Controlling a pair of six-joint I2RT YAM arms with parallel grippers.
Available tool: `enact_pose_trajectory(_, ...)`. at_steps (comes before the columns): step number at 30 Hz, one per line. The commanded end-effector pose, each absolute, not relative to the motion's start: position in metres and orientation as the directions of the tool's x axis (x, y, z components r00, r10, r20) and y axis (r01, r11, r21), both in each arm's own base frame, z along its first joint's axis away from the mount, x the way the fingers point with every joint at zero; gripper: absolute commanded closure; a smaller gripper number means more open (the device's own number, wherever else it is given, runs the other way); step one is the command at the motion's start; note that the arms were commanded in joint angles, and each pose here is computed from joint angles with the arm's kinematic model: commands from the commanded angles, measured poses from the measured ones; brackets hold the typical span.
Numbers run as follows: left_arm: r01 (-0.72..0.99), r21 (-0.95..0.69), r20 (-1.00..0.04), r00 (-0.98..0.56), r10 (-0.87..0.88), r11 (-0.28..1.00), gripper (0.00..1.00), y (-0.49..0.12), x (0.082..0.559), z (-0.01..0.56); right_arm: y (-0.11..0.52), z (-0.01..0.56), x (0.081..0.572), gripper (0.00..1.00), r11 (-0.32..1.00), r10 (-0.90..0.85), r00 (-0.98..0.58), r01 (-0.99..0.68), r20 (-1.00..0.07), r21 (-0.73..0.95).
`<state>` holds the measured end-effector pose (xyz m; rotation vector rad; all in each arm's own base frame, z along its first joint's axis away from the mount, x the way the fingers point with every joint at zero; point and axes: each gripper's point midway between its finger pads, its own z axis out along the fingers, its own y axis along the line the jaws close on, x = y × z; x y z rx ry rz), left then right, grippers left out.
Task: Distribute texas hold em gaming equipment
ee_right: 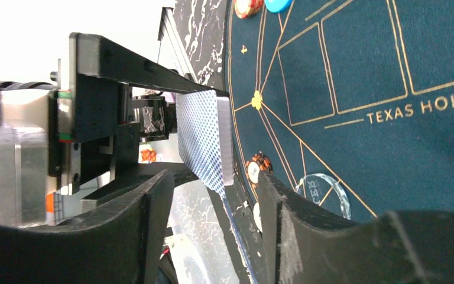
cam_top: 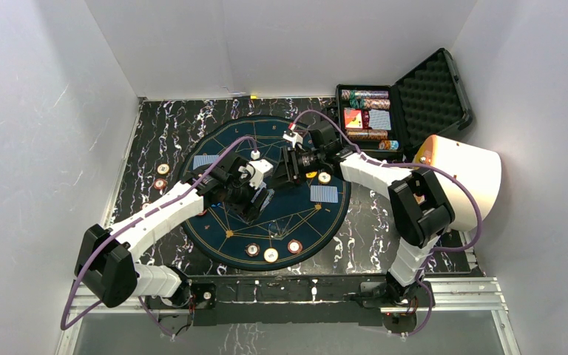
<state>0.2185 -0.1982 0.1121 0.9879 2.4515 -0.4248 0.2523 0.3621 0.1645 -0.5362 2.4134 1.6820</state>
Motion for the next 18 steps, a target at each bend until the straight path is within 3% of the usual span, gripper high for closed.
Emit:
enact_pose_trajectory(1, 0.723, -0.115, -0.595, -0.599, 0.536, 0.681, 1.0, -0.205, 0.2224, 0.1376, 0.361, 0.1724, 0.2453, 0.41, 0.268, -0.216, -0.912, -0.399, -0.348, 0.877)
enact_pose_trajectory(14, 0.723, -0.118, -0.592, -0.602, 0.536, 0.681, 1.0, -0.2048, 0.2216, 0.1372, 0.3626, 0.1714, 0.2484, 0.75, 0.269, -0.217, -0.911, -0.402, -0.351, 0.875)
enact_pose_trajectory(18, 0.722, -0.117, -0.59, -0.603, 0.537, 0.682, 1.0, -0.2041, 0.221, 0.136, 0.3624, 0.1751, 0.2478, 0.91, 0.266, -0.218, -0.908, -0.408, -0.358, 0.873)
